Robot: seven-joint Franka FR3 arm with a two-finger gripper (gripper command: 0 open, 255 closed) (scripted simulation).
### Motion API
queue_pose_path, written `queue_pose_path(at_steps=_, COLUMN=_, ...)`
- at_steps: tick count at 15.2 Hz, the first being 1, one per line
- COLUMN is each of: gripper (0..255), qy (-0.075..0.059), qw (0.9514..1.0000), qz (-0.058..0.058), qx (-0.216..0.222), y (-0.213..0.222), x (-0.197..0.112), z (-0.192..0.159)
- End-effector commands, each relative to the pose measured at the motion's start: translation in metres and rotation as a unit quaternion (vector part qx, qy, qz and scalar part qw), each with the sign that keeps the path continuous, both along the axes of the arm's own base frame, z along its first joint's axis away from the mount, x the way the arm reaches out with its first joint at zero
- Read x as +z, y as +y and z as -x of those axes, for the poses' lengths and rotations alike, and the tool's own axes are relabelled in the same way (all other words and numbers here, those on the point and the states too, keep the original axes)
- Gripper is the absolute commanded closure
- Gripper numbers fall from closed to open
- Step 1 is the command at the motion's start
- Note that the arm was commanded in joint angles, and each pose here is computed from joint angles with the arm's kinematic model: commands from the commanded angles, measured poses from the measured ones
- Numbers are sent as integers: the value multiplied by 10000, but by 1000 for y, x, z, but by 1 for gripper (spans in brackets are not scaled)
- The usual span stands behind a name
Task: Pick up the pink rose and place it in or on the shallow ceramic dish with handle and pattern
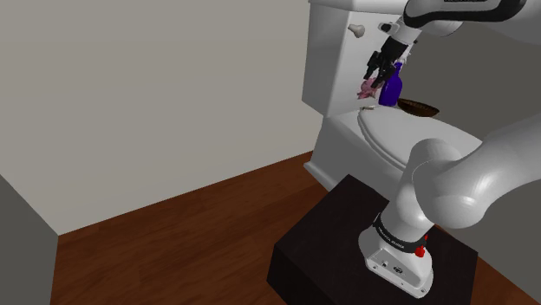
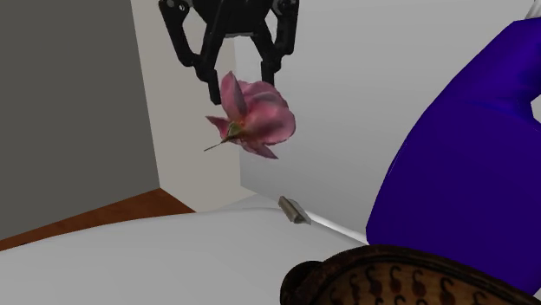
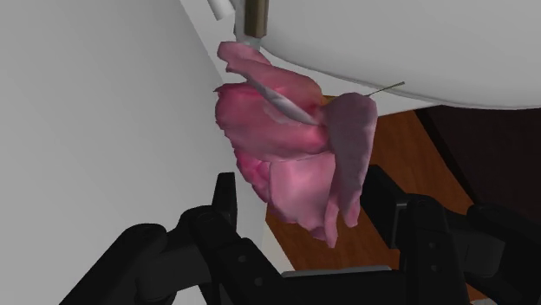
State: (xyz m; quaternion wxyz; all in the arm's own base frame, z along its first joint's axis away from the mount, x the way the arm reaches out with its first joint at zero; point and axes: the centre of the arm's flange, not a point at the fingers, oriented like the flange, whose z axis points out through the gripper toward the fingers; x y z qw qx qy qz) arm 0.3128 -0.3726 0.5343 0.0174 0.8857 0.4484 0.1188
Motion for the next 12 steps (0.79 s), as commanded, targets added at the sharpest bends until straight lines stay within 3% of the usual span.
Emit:
queue_pose_path(at_steps=1, gripper=255, qy=0, qw=10000, qz=0, qx=1, y=0, x=10, z=0)
queue_pose_path(at_steps=12, gripper=255, qy=0, qw=10000, qz=0, qx=1, y=-10, x=62, z=9)
